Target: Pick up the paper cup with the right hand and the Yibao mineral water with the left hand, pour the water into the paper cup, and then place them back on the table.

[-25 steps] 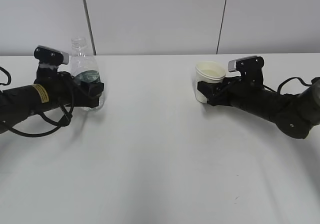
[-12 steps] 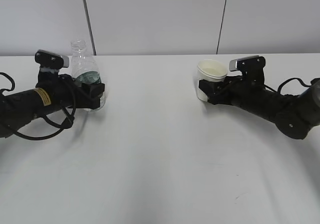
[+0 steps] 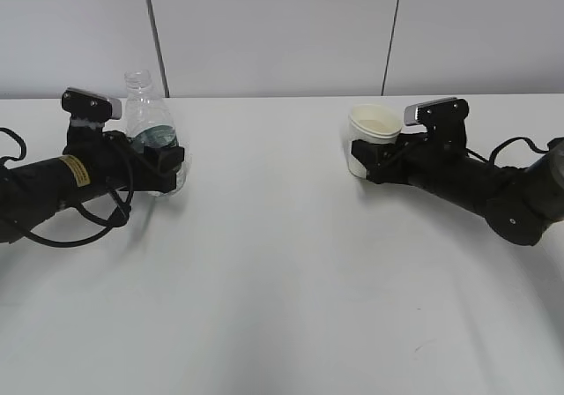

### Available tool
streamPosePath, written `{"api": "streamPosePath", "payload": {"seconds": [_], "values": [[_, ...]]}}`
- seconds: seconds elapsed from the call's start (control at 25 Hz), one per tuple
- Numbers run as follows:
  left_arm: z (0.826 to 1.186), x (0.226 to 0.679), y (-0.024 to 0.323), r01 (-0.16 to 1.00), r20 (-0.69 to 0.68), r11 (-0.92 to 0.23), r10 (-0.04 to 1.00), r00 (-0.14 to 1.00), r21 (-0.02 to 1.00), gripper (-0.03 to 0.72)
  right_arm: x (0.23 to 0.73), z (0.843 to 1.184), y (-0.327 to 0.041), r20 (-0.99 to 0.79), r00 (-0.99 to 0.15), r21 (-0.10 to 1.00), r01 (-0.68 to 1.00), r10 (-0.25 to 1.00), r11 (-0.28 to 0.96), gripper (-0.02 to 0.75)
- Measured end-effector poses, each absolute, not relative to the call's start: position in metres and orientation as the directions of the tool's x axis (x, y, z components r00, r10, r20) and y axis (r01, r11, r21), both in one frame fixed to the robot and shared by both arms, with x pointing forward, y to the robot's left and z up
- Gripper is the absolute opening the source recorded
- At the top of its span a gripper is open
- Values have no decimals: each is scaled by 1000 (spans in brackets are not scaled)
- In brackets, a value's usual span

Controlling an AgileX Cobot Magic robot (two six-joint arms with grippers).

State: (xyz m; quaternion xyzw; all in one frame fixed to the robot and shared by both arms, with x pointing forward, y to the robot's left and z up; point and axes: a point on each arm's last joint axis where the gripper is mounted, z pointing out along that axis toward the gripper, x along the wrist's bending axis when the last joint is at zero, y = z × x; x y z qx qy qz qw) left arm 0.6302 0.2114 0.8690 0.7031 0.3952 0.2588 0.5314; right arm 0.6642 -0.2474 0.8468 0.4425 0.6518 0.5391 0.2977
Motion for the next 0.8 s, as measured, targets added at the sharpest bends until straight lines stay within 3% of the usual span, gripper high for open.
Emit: {"api": "streamPosePath", "payload": {"seconds": [0.8], "values": [[868,631,211,278,-60,-116,831,553,953,321,664,841,-248,105,-425,968,251,899,6,506]]}}
